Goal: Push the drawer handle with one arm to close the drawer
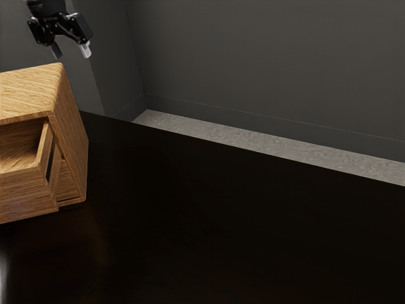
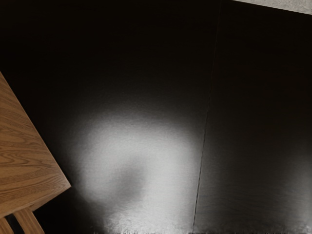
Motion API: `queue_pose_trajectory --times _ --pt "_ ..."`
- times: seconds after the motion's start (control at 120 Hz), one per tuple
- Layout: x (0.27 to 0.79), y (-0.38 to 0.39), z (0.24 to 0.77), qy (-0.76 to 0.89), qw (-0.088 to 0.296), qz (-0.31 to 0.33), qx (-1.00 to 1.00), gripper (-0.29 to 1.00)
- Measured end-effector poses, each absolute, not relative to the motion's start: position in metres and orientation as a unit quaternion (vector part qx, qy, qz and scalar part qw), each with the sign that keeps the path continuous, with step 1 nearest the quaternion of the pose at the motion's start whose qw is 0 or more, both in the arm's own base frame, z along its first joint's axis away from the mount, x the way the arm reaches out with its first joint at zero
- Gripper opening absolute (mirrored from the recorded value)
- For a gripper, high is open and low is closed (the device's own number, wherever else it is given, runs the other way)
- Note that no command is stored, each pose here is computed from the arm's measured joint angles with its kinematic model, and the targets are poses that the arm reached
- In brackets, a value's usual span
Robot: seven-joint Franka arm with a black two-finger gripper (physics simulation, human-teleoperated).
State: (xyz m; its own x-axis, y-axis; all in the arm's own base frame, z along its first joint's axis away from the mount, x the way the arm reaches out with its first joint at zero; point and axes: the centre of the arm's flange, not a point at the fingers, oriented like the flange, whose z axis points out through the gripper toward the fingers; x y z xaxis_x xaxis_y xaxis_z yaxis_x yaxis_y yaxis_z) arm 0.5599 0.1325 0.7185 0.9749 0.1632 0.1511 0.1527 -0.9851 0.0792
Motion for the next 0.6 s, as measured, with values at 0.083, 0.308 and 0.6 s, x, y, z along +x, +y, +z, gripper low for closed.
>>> queue_pose_trajectory --times 0.083,0.308,0.6 --pt "0.559 0.133 0.718 0.074 0.034 0.076 0.994 0.68" --pt "0.480 0.120 0.816 0.056 0.041 0.158 0.985 0.68" --pt "0.228 0.118 0.765 0.299 -0.023 0.072 0.951 0.68"
